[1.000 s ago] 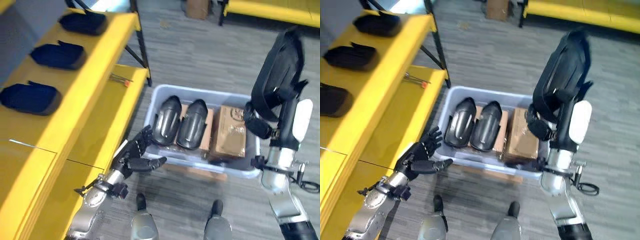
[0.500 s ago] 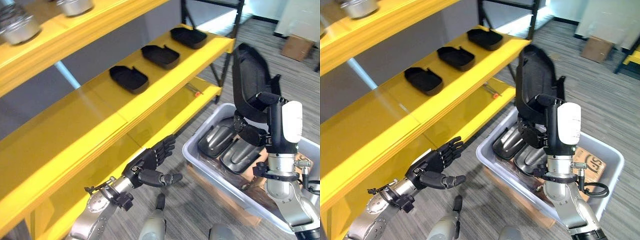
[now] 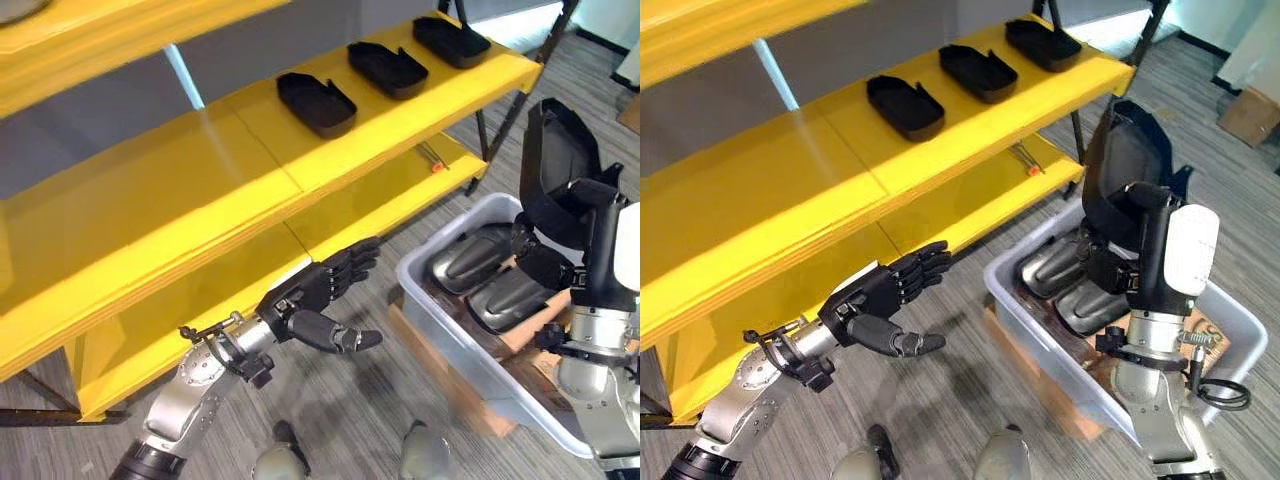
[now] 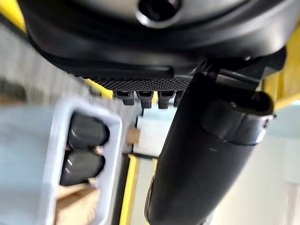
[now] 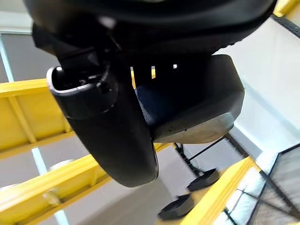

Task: Move parts from the plastic box to the shelf.

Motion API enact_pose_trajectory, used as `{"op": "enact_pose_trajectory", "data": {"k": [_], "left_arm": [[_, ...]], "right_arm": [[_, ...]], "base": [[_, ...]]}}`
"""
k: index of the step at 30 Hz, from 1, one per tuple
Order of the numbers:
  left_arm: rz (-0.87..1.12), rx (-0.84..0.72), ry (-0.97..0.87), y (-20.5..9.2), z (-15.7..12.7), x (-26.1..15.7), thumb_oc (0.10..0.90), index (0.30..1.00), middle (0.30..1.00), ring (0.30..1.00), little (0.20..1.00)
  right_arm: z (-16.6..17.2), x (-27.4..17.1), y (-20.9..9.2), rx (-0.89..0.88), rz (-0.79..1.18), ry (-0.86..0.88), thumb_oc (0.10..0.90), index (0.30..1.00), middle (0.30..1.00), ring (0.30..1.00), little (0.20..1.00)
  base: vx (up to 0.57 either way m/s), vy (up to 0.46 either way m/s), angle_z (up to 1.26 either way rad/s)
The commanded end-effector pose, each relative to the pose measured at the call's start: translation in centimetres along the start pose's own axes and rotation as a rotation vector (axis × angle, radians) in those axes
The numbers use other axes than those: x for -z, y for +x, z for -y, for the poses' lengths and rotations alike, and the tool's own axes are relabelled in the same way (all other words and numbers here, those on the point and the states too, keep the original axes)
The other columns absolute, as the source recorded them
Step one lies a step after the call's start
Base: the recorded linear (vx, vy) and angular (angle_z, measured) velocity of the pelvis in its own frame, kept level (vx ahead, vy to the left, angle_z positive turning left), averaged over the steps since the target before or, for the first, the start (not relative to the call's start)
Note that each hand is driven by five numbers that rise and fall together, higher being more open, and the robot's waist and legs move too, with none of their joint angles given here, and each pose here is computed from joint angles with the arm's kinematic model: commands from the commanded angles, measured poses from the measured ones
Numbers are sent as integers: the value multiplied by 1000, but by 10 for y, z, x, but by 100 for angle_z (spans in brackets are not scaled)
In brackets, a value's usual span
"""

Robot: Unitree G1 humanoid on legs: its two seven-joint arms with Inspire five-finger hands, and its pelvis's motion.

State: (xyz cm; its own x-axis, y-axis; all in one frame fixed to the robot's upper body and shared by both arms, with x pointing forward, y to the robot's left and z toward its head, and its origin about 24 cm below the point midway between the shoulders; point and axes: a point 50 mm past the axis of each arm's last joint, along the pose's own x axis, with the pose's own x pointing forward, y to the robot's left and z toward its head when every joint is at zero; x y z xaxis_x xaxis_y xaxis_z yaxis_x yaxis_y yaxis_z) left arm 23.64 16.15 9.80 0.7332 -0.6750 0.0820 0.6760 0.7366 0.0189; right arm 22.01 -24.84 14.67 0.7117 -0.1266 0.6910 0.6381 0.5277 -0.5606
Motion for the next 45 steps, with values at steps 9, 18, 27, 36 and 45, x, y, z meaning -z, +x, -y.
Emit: {"op": "enact_pose_trajectory", "data": {"k": [9,18,27,36,45], "left_arm": [[125,-87,79,-45,-9,-27,900,1000,1000,1000,1000],[194,-115,171,-52,-17,-42,900,1000,1000,1000,1000],[125,-24,100,-48,-11,-28,900,1000,1000,1000,1000],[136,-45,82,-23,-9,-23,900,1000,1000,1000,1000],[133,-5,23,-30,1,-19,900,1000,1000,1000,1000]], "right_arm": [[14,-65,37,71,447,92,400,300,300,300,300],[2,-81,45,7,543,95,400,300,300,300,300],[-23,-85,45,-97,580,51,400,300,300,300,300],[-53,-80,68,-168,535,30,400,300,300,300,300],[-60,-46,80,-248,352,-118,400,300,300,300,300]], "base": [[-40,120,25],[-10,112,18],[55,249,25],[155,-190,68],[187,-187,21]]}}
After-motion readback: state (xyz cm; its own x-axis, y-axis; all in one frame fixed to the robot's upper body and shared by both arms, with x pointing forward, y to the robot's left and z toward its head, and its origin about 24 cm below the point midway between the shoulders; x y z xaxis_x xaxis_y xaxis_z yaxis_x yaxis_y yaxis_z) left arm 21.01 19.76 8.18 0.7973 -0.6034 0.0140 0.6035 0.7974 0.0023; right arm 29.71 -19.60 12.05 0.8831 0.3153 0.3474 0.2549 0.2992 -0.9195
